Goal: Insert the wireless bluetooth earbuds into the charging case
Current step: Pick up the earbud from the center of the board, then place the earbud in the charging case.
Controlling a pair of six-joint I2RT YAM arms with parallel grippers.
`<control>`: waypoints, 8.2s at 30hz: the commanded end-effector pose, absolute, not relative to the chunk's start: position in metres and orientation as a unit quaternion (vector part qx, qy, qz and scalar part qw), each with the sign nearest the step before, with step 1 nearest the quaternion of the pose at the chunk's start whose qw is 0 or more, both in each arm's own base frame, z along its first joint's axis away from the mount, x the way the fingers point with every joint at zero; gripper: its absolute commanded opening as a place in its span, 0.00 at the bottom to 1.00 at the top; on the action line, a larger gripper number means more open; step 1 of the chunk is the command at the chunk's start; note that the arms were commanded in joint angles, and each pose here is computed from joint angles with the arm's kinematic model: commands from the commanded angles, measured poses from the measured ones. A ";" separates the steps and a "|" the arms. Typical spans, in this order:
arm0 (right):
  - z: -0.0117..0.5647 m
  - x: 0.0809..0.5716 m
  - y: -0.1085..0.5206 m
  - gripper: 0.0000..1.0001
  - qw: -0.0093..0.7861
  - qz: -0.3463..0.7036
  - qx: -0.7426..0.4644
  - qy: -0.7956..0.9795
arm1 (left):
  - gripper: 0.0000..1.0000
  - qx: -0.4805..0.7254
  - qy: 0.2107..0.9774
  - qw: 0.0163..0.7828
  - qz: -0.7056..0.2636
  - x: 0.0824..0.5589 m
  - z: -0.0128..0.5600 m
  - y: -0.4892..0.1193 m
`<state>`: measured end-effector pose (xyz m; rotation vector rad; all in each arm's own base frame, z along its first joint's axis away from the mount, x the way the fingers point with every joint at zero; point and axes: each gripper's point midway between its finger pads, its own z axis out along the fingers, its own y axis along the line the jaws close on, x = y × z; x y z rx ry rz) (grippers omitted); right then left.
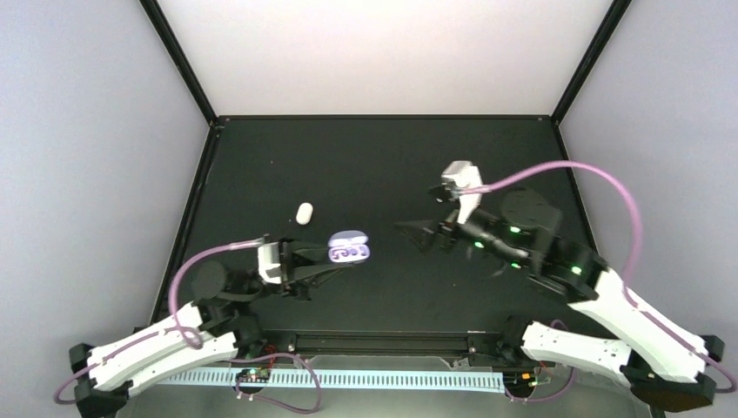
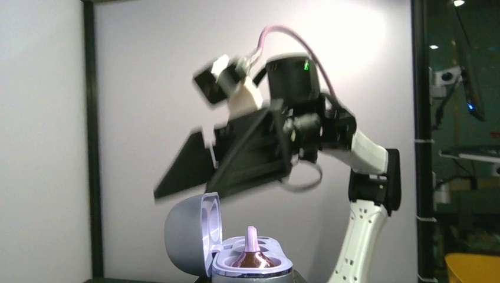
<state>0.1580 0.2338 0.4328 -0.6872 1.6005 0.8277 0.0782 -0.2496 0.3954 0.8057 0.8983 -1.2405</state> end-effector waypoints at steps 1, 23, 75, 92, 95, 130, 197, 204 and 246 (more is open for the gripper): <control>0.375 0.196 0.272 1.00 0.532 0.335 -0.263 0.732 | 0.02 0.317 0.453 0.673 -0.491 0.089 0.389 -0.214; 0.128 0.215 0.515 0.63 0.332 0.399 -0.349 0.780 | 0.02 0.310 0.436 0.711 -0.457 0.058 0.394 -0.144; 0.038 0.211 0.537 0.37 0.409 0.185 -0.396 0.801 | 0.02 0.297 0.421 0.730 -0.448 0.048 0.404 -0.120; 0.060 0.215 0.506 0.19 0.437 0.174 -0.367 0.802 | 0.01 0.298 0.423 0.728 -0.449 0.051 0.401 -0.124; 0.060 0.217 0.488 0.17 0.442 0.164 -0.355 0.807 | 0.01 0.298 0.422 0.728 -0.450 0.052 0.400 -0.126; 0.047 0.222 0.558 0.31 0.315 0.265 -0.460 0.787 | 0.02 0.300 0.425 0.727 -0.447 0.050 0.397 -0.124; 0.439 0.195 0.186 0.01 0.710 0.221 -0.172 0.646 | 0.02 0.278 0.369 0.757 -0.463 0.128 0.425 -0.259; 0.474 0.171 0.176 0.01 0.730 0.278 -0.183 0.597 | 0.02 0.271 0.322 0.759 -0.496 0.146 0.454 -0.306; 0.481 0.162 0.198 0.01 0.736 0.375 -0.160 0.540 | 0.02 0.266 0.275 0.751 -0.538 0.147 0.462 -0.334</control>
